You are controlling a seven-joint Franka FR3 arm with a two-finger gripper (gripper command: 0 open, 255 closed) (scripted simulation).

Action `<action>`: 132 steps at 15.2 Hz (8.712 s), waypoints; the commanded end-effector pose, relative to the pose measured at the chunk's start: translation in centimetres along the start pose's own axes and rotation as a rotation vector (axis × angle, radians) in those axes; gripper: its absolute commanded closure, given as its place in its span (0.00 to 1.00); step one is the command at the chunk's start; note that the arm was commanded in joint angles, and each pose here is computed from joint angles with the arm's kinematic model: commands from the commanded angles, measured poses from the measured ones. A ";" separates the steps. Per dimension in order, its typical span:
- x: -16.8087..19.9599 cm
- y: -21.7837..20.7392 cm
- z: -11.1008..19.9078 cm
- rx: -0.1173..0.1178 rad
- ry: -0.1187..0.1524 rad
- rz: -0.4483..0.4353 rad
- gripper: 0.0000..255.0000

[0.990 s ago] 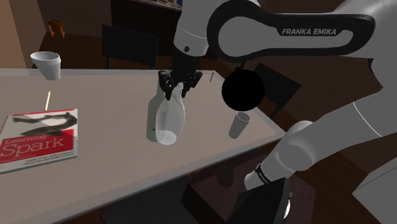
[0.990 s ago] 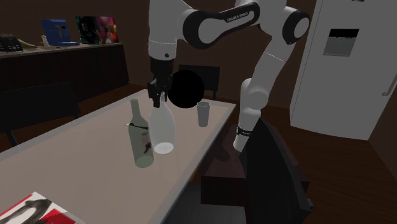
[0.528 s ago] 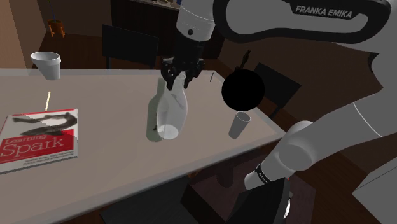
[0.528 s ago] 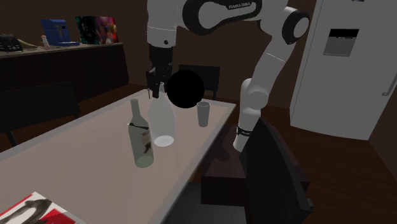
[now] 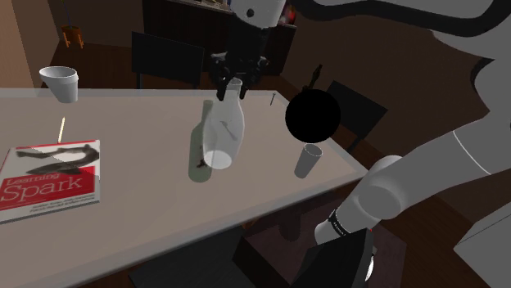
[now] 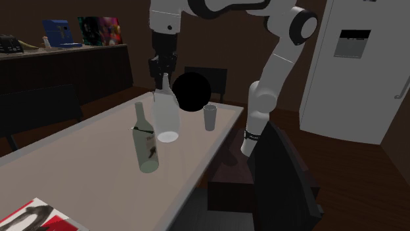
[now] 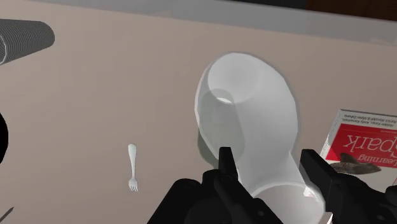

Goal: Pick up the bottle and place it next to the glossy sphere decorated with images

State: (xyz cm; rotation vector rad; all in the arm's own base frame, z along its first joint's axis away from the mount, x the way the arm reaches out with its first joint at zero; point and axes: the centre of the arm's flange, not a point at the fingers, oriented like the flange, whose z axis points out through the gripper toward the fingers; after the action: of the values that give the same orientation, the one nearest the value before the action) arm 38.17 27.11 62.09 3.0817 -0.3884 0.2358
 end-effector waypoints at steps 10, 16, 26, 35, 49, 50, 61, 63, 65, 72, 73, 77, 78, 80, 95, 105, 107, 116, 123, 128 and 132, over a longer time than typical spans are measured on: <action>0.8 0.0 -5.8 0.000 0.000 0.000 1.00; 1.3 0.1 -8.9 0.000 0.000 0.000 1.00; 2.1 0.1 -14.1 0.000 0.000 0.000 1.00; 1.4 5.3 -16.5 0.000 0.000 0.000 1.00; -2.2 23.4 -17.0 0.000 0.000 0.000 1.00; -2.4 24.7 -17.0 0.000 0.000 0.000 1.00; -5.3 39.0 -17.3 0.000 0.000 0.000 1.00; -5.8 41.5 -17.4 0.000 0.000 0.000 1.00; -6.3 44.1 -17.5 0.000 0.000 0.000 1.00; -8.1 53.2 -17.7 0.000 0.000 0.000 1.00; -8.3 54.5 -17.7 0.000 0.000 0.000 1.00; -9.4 59.7 -17.9 0.000 0.000 0.000 1.00; -9.6 61.0 -17.9 0.000 0.000 0.000 1.00; -10.1 63.5 -18.0 0.000 0.000 0.000 1.00; -12.3 70.4 -12.9 0.000 0.000 0.000 1.00; -13.1 70.4 -7.7 0.000 0.000 0.000 1.00; -13.3 70.4 -6.7 0.000 0.000 0.000 1.00; -14.0 70.3 -2.0 0.000 0.000 0.000 1.00; -14.6 70.3 1.7 0.000 0.000 0.000 1.00; -15.0 70.3 4.3 0.000 0.000 0.000 1.00; -15.3 70.3 6.4 0.000 0.000 0.000 1.00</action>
State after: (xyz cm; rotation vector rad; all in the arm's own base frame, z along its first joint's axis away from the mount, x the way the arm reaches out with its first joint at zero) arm 6.84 -37.59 54.39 3.0822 -0.3885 0.2354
